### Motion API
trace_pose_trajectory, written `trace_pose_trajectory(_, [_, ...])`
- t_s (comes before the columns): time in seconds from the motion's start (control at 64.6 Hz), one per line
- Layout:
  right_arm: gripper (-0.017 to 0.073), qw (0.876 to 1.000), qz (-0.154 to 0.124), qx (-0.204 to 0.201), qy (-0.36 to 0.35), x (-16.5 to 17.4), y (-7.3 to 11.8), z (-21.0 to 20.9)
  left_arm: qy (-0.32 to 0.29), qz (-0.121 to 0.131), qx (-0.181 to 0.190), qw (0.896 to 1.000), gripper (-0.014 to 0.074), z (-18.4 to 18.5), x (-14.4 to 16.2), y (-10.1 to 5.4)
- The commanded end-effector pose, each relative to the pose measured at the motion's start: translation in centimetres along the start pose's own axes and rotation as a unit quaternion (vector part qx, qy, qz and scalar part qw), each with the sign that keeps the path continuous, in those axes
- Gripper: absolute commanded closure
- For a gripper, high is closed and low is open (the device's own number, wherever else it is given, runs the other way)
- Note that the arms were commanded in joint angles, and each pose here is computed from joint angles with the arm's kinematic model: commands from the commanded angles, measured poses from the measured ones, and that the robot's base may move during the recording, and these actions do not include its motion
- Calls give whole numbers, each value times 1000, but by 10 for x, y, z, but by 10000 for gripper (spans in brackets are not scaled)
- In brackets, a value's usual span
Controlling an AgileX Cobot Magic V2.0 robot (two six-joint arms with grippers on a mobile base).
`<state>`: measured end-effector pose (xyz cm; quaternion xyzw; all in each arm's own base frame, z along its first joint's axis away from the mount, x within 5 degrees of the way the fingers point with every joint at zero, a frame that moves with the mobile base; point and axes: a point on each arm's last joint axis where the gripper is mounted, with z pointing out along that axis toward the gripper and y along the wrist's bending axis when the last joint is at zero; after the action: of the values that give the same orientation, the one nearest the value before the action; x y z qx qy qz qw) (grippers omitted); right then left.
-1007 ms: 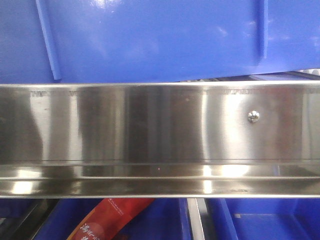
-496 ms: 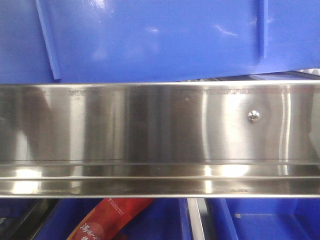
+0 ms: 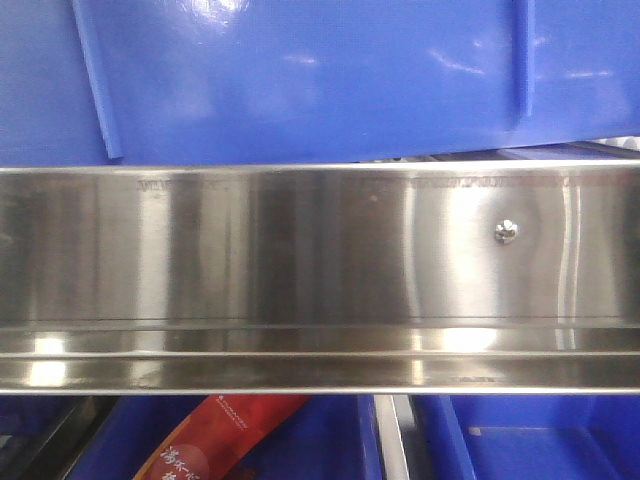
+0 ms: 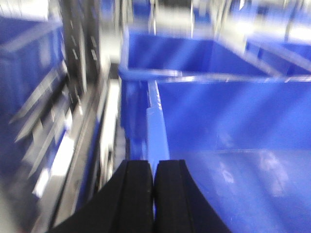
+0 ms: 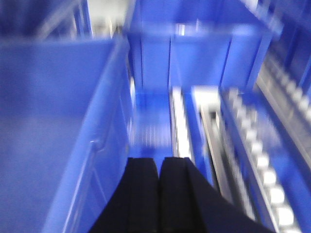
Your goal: Move blue bin to conveyor side
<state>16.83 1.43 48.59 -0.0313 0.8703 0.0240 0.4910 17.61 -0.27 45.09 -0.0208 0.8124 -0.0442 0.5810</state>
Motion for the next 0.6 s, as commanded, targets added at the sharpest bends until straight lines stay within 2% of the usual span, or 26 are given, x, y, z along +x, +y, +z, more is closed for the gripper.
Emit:
trace_pose_trajectory(0.0, [640,999,-9,-4,39,-12,2,16,30,-4,6,1000,591,21,-15,-2])
trace_pose_trajectory(0.17, [640,997,-35,-6,69,-35,11,43,117,-5,6,993,591,72,-28,-1])
trace_pose_trajectory(0.263, [640,997,-46,-4,69,-46,16,58,131,-10,10,991,591,91,-33,-1])
trace_pose_trajectory(0.496, [640,996,-46,-5,82,-61,20,92,165,-12,9,986,591,130,-34,0])
trace_pose_trajectory(0.589, [640,995,-47,-5,88,-63,21,104,193,-27,6,981,591,143,-31,1])
